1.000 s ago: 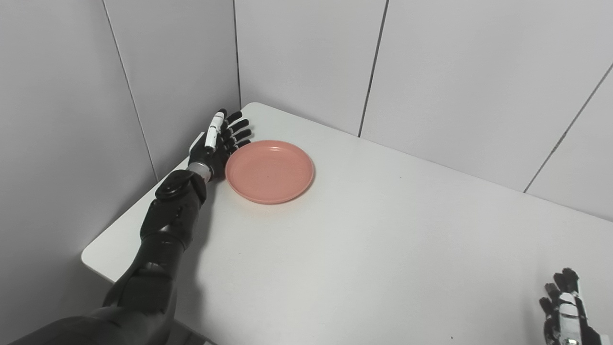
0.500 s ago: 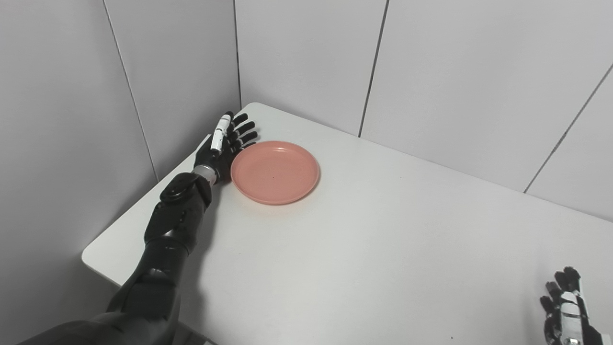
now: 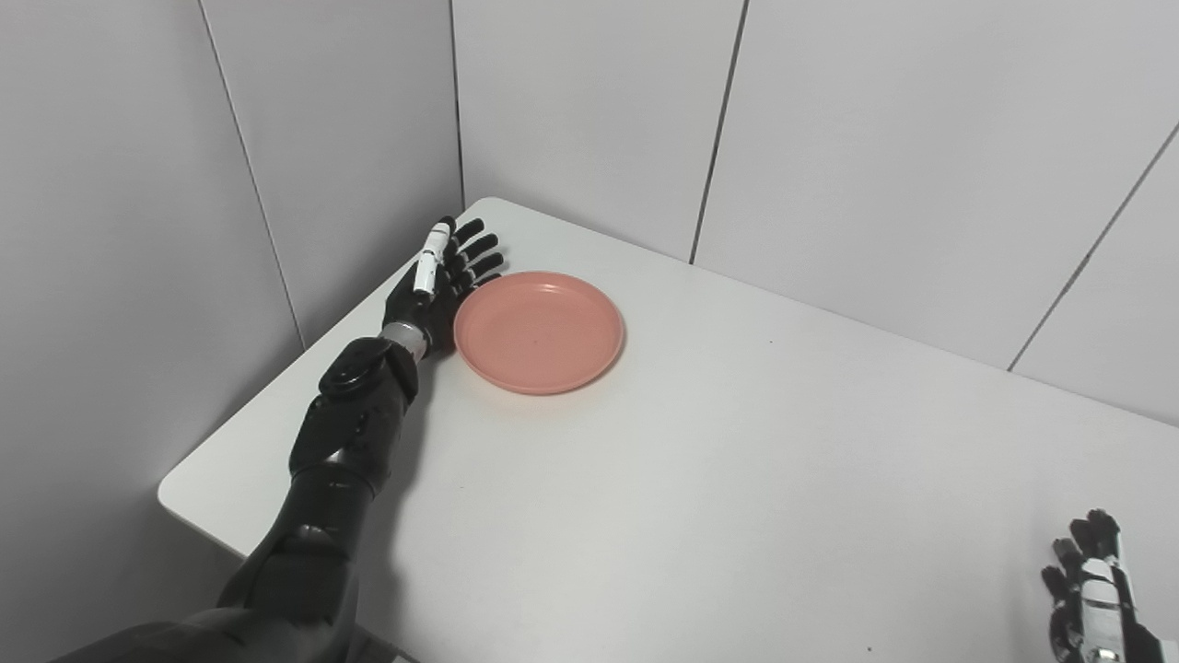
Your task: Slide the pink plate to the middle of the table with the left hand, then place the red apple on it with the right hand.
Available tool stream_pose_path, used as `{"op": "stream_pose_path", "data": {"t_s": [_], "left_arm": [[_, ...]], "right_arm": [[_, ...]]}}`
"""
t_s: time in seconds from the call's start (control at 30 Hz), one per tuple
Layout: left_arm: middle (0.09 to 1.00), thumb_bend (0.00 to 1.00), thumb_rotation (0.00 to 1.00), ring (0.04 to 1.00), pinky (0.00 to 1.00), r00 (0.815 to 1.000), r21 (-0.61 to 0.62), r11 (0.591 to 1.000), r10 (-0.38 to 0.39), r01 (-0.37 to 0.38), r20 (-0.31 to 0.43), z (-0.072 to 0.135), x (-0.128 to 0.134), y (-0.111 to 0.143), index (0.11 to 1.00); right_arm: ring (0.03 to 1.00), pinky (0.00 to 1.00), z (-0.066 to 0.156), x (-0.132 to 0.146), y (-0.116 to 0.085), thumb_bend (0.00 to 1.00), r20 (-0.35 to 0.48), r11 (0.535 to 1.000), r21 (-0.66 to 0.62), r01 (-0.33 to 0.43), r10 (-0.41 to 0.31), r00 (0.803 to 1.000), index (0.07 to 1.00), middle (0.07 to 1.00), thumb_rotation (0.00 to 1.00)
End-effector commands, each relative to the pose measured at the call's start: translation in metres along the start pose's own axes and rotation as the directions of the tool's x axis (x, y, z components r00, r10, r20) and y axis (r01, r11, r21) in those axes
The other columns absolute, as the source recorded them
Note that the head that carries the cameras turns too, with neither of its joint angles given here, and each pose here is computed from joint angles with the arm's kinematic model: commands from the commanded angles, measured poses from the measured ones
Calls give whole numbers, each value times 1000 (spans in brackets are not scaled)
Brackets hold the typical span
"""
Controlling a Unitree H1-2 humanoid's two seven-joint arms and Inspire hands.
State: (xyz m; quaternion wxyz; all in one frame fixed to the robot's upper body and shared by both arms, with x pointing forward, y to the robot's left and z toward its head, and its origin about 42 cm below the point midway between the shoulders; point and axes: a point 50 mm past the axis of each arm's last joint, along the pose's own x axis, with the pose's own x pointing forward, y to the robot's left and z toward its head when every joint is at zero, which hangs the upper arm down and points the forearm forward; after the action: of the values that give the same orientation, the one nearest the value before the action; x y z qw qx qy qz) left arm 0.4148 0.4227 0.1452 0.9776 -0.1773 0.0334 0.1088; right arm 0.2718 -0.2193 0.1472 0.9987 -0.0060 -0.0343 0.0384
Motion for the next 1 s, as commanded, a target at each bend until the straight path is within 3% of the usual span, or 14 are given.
{"op": "stream_pose_path", "data": {"t_s": [0.0,0.97], "left_arm": [[879,312,1000,878,882,1000,-15,1000,-9,9,-6,-1,1,-7,861],[873,306,1000,872,867,997,-30,998,-62,61,-36,-12,6,-34,856]], "right_arm": [[1000,1000,14,4,1,0,55,1000,-3,1,0,998,1000,1000,1000],[1000,1000,9,6,2,0,66,1000,-4,8,-7,998,1000,1000,1000]]}}
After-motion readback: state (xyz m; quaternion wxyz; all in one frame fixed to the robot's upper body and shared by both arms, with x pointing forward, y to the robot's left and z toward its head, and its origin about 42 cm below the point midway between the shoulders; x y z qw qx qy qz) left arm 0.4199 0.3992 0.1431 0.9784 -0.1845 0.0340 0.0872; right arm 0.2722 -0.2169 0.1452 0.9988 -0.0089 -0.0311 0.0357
